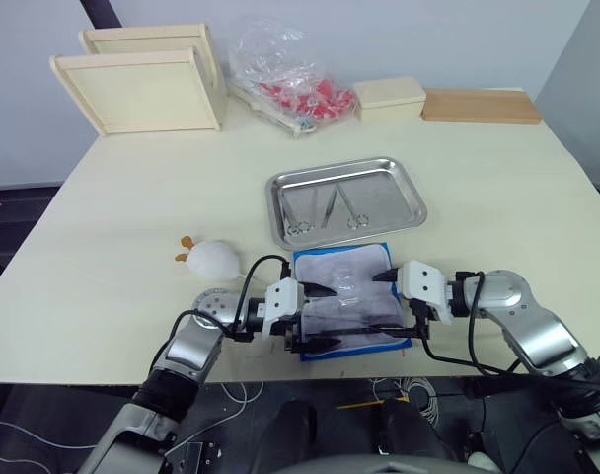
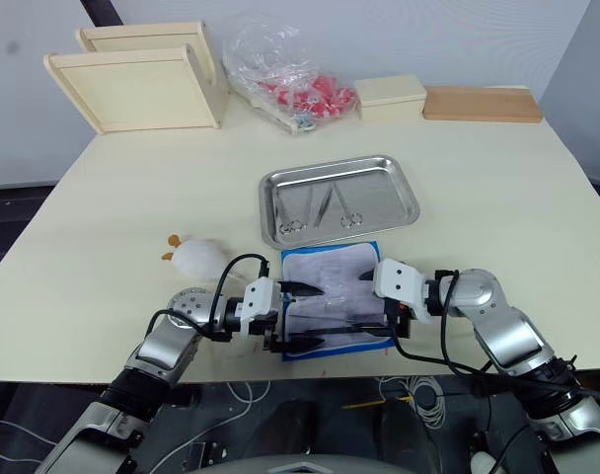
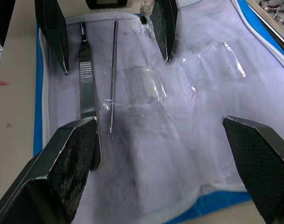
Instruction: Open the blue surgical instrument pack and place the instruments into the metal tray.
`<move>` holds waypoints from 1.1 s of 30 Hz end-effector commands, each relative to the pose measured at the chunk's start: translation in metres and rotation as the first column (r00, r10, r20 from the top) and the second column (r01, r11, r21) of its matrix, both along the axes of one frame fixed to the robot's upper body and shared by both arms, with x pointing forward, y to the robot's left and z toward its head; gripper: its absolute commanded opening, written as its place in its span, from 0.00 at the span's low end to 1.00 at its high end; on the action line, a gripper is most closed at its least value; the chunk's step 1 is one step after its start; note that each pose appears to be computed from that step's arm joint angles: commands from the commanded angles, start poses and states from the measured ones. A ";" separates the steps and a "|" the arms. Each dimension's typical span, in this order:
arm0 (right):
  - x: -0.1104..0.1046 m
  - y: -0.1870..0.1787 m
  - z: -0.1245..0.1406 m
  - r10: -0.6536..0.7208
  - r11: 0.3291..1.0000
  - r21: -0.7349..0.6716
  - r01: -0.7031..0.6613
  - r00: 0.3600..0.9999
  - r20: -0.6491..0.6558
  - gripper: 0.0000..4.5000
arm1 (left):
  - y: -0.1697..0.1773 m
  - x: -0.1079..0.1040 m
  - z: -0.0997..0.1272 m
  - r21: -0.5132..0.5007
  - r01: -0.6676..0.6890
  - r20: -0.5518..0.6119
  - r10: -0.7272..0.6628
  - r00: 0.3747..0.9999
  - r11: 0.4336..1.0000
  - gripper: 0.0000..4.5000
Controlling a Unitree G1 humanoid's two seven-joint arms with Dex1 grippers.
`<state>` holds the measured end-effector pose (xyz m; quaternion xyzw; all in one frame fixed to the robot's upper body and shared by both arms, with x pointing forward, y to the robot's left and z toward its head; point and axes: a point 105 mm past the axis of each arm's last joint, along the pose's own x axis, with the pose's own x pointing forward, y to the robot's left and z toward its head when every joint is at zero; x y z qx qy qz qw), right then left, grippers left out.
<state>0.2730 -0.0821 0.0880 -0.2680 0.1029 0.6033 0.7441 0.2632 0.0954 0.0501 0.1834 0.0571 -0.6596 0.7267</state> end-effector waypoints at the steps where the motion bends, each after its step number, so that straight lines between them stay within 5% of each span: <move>1: 0.005 0.000 0.003 -0.009 1.000 -0.017 0.009 1.000 0.030 0.99 | 0.017 -0.011 -0.041 0.147 -0.025 -0.128 0.044 0.991 0.989 1.00; 10: 0.007 -0.003 -0.011 -0.030 0.998 -0.060 0.031 0.999 0.015 0.99 | 0.018 -0.013 -0.042 0.147 -0.032 -0.131 0.051 0.990 0.989 1.00; 18: -0.007 -0.002 -0.021 0.051 0.995 -0.080 -0.055 0.997 -0.050 0.14 | 0.019 -0.015 -0.042 0.147 -0.033 -0.135 0.053 0.989 0.989 1.00; 20: -0.007 -0.001 -0.024 0.053 0.995 -0.081 -0.058 0.997 -0.056 0.01 | 0.019 -0.015 -0.042 0.148 -0.034 -0.134 0.054 0.989 0.988 1.00; 33: -0.009 -0.005 -0.015 0.078 0.996 -0.035 -0.079 0.996 -0.041 0.01 | 0.020 -0.015 -0.043 0.147 -0.044 -0.133 0.064 0.989 0.988 1.00</move>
